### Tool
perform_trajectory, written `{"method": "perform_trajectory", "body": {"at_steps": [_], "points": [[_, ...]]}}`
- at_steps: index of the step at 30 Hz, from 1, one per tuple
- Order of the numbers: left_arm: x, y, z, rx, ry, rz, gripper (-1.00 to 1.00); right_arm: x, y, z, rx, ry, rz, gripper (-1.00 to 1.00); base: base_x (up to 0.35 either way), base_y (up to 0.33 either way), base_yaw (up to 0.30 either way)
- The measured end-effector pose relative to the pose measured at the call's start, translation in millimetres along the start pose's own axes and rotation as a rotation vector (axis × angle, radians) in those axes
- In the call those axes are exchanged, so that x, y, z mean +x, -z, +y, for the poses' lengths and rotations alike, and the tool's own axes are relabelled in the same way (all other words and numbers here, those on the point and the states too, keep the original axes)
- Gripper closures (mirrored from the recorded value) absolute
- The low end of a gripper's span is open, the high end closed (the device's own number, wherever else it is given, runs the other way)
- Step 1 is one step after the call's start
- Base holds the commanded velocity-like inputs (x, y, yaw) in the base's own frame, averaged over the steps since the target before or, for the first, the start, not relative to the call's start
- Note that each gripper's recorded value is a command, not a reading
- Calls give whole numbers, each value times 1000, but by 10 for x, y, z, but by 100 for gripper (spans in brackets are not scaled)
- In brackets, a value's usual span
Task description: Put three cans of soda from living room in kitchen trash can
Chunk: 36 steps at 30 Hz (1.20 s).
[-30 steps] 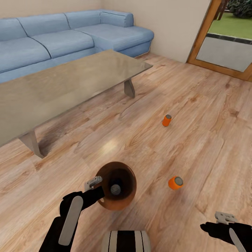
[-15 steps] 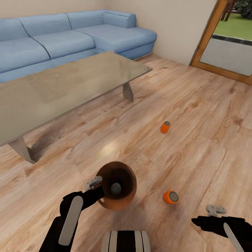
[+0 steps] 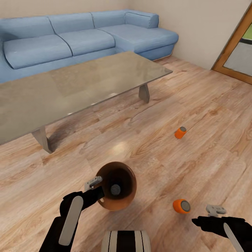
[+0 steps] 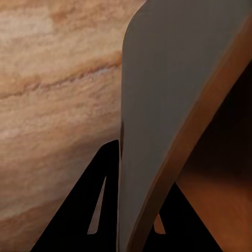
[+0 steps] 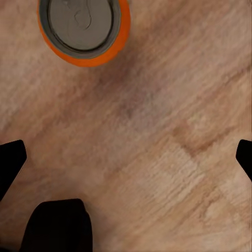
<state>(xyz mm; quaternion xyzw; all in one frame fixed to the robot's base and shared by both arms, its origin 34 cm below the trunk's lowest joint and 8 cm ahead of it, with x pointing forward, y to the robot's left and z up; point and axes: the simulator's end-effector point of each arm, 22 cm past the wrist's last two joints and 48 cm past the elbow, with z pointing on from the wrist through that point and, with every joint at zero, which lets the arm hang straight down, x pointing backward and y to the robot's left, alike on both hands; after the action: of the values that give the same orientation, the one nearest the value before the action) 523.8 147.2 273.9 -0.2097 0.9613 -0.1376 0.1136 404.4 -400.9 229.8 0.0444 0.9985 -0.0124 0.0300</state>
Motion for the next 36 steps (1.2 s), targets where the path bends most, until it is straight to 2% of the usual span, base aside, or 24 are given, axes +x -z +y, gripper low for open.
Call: {"method": "perform_trajectory", "body": {"at_steps": [6,16,20,29,36], "points": [[0,0,-22,9,6,0,100,-5,2,-30,4,-8,-2,-100,13,0,41],[-2,1,-6,2,0,-1,100,-3,-3,-25,6,-4,-3,-100,257,56,2],[2,0,-20,7,3,0,100,-3,-3,-29,6,-6,-3,-100,53,16,20],[6,-6,-7,3,1,1,100,30,-26,-51,7,-14,4,-100,7,2,205],[11,-8,-14,6,3,3,100,54,-46,-105,21,-23,8,-100,51,0,33]]}}
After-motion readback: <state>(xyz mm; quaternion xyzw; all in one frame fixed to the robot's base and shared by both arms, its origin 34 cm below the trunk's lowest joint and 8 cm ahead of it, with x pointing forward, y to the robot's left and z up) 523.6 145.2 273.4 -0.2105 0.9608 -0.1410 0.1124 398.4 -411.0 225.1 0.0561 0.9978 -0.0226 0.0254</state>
